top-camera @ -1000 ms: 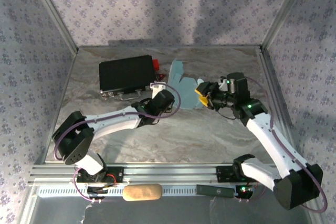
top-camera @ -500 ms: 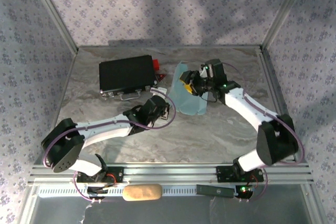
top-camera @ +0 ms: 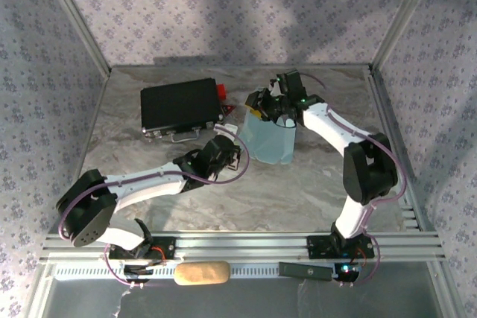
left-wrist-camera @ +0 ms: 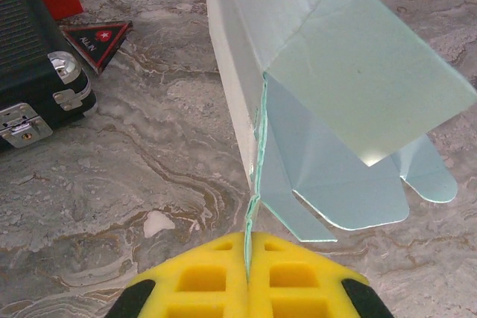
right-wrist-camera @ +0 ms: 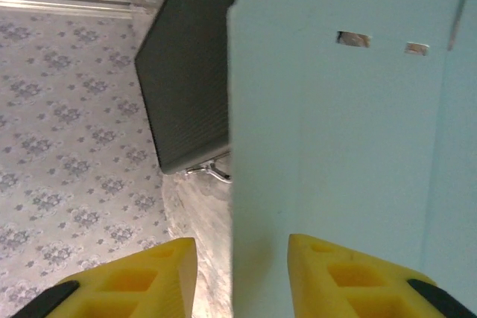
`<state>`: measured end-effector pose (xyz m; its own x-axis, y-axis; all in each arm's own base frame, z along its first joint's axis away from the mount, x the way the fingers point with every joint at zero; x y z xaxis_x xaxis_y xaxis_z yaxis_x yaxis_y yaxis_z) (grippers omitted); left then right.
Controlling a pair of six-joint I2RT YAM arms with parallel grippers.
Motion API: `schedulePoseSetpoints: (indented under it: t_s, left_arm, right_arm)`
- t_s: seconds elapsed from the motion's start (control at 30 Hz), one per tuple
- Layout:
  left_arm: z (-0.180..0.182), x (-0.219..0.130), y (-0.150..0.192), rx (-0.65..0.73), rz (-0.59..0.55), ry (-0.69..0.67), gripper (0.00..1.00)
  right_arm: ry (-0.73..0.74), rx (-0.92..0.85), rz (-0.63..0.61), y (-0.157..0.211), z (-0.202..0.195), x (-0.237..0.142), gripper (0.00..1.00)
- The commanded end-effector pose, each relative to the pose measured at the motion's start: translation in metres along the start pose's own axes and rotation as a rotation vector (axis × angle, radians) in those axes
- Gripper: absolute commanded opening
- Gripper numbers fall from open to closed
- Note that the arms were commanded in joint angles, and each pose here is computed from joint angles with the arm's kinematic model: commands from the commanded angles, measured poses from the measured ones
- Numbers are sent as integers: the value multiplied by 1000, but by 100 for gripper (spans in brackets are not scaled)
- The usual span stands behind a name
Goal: Fold the paper box
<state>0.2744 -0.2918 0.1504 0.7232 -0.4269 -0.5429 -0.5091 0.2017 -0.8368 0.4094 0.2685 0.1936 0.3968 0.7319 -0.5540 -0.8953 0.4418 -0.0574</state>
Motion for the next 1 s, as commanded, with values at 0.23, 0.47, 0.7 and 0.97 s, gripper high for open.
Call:
schedulePoseSetpoints:
  t_s: [0.23, 0.47, 0.7, 0.97]
  left_arm:
    - [1, -7, -10, 11, -30, 1, 0]
    - [3, -7, -10, 18, -30, -5, 0]
    - [5, -8, -9, 28, -26, -12, 0]
    - [7, -7, -9, 32, -22, -18, 0]
  right_arm:
    - [21, 1, 18, -6, -4, 1, 23]
    - [18, 26, 21, -6, -11, 7, 20]
    - [39, 33, 35, -2, -17, 8, 25]
    - [60, 54, 51, 4, -29, 6, 18]
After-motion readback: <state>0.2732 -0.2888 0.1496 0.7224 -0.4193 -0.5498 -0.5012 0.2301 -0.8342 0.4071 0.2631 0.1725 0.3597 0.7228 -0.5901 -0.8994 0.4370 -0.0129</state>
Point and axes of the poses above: each hand's point on the last joint's axis, 136 mm out from that joint toward the fingers, its own x axis out along the fingers, its own z axis along the line the jaws close on, y = z × x, the point moved 1 cm from there along -x, back along the fingers, and after that the axes turned 6 degrees about x, right-handed, at the moved point
